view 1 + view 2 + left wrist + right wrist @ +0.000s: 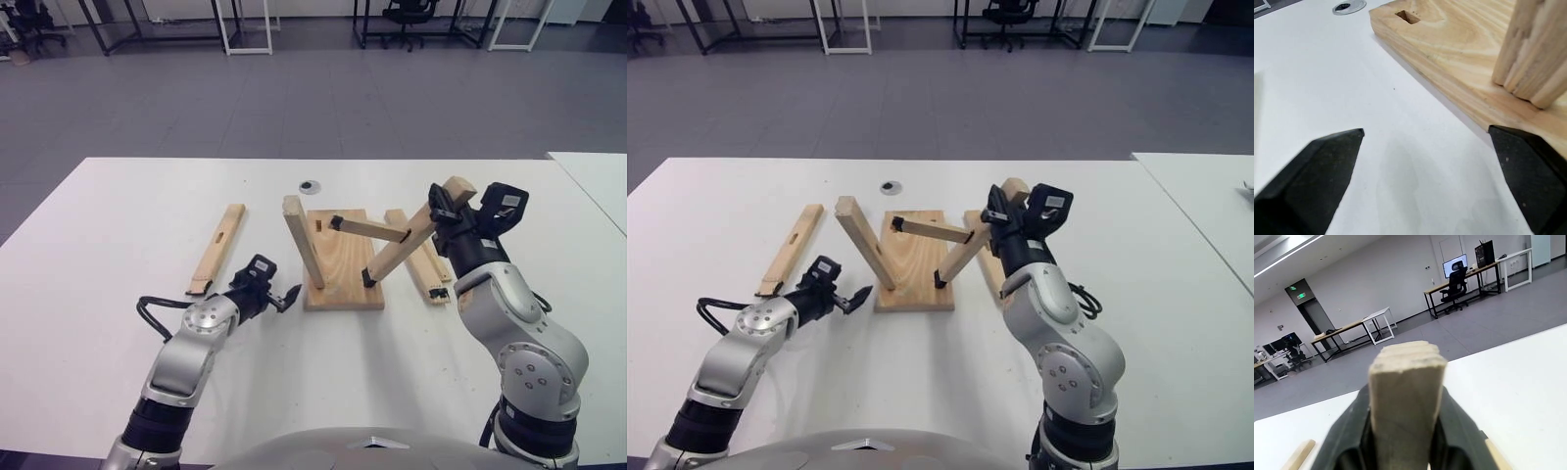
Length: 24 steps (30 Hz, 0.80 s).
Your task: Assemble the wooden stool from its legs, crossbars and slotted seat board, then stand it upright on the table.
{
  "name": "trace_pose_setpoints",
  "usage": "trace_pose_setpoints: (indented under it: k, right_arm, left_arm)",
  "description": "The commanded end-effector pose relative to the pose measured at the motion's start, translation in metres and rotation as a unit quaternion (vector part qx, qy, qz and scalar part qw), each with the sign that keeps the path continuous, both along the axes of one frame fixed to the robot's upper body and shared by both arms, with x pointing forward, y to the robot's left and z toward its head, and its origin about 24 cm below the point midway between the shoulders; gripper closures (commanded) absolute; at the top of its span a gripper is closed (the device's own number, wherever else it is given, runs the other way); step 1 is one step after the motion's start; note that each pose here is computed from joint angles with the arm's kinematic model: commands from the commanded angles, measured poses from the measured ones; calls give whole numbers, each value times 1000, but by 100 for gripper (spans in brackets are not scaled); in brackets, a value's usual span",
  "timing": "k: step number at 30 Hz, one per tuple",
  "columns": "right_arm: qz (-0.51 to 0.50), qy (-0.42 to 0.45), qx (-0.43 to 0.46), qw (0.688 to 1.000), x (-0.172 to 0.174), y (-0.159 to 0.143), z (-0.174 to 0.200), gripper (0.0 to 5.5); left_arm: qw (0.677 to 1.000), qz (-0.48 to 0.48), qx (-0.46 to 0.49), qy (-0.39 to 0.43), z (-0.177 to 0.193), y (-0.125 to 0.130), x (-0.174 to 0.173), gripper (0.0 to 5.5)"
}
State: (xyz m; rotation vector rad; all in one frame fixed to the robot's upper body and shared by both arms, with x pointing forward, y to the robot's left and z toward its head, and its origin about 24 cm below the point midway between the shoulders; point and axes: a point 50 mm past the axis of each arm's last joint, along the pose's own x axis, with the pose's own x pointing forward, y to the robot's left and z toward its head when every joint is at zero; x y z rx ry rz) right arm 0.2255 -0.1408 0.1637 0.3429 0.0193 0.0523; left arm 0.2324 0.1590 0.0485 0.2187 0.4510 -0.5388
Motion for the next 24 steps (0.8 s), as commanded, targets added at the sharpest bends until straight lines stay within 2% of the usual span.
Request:
trace_pose_setpoints:
  k: [1,4,9,13,16,20,24]
  right_arm:
    - [9,72,-82,994,4,-1,-28,449]
    - [19,62,-122,990,12,-3,-28,449]
    - [34,72,-123,989,17,-10,-35,447]
    - [62,84,-136,985,17,-10,-42,445]
    - [65,86,-116,987,18,-17,-46,445]
    - [84,86,-117,986,21,-21,-49,445]
    - [100,87,-109,985,20,-17,-51,445]
  left_arm:
    - [1000,15,-6,-24,15,8,9,81]
    - [995,71,-18,-70,34,21,18,81]
    - [978,122,-54,-162,80,28,29,81]
    - [950,88,-135,-268,144,8,41,81]
    - [936,22,-178,-302,174,-19,35,81]
    - [945,-45,-175,-274,172,-32,26,81]
    - [959,-46,-150,-235,155,-31,28,81]
